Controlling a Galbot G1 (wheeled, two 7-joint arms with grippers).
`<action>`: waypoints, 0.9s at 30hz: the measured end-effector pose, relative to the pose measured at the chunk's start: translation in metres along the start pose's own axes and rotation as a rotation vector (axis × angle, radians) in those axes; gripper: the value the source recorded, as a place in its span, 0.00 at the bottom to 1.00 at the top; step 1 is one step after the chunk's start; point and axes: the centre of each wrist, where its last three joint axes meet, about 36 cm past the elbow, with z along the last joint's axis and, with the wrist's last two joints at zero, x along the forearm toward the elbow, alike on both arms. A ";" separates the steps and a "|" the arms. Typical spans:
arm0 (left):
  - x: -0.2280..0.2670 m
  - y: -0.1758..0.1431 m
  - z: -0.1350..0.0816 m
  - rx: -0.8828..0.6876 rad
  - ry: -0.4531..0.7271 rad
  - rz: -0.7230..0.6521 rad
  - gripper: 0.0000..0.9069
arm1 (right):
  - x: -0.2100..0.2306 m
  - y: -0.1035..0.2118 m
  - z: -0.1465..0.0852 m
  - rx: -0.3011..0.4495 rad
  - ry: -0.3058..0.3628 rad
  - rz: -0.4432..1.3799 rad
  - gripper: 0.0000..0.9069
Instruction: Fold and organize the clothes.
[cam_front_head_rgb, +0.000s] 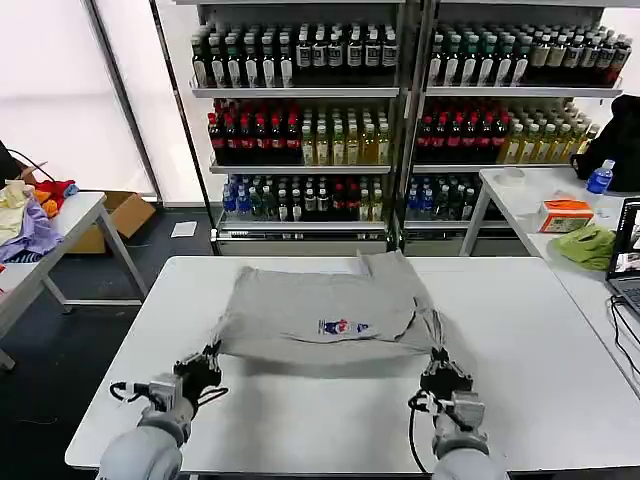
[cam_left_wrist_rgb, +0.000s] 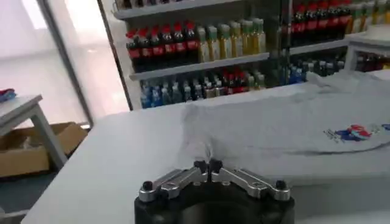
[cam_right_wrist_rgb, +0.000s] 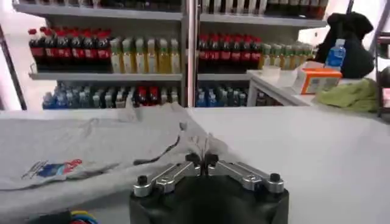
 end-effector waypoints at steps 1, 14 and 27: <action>0.006 -0.002 0.002 -0.003 0.005 0.001 0.01 | 0.005 -0.002 0.002 0.006 0.006 0.003 0.00; 0.078 -0.027 0.022 -0.012 0.070 0.037 0.01 | 0.047 -0.010 0.027 0.063 0.074 0.022 0.00; 0.097 -0.037 0.025 0.020 0.084 0.047 1.00 | 0.068 -0.013 0.034 0.064 0.101 0.050 1.00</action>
